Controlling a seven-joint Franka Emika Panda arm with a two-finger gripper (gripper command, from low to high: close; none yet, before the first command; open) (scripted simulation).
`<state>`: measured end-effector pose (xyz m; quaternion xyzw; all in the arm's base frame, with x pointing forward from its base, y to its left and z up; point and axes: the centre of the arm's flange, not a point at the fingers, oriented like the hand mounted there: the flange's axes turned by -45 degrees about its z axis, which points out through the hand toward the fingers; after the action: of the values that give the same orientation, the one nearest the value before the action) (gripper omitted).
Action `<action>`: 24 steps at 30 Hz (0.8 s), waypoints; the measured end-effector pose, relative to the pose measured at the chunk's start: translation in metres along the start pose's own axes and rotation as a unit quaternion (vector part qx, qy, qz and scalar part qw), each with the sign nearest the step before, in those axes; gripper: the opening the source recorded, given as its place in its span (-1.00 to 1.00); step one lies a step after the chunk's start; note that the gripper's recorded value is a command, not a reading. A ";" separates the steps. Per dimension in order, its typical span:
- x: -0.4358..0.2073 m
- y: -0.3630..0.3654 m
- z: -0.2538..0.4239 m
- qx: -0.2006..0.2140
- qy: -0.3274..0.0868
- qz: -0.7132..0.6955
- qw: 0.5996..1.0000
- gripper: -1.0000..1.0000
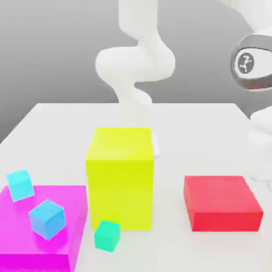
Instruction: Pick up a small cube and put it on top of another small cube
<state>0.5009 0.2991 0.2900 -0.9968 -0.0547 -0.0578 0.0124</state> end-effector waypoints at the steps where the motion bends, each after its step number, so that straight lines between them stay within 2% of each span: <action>1: -0.006 -0.010 0.017 -0.001 -0.011 -0.002 1.000 0.00; 4: -0.028 -0.038 0.069 -0.006 -0.046 -0.008 0.999 0.00; 8: -0.042 -0.047 0.133 -0.008 -0.058 -0.009 0.998 0.00; 9: -0.044 -0.046 0.145 -0.008 -0.058 -0.010 0.998 -1.00; 15: -0.045 -0.047 0.151 -0.007 -0.058 -0.010 0.998 -1.00; 20: -0.035 -0.041 0.094 -0.010 -0.057 -0.008 0.998 -1.00; 24: -0.004 0.060 0.064 -0.037 -0.048 0.019 0.998 -1.00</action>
<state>0.5109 0.2407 0.2251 -0.9990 -0.0339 -0.0111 -0.0258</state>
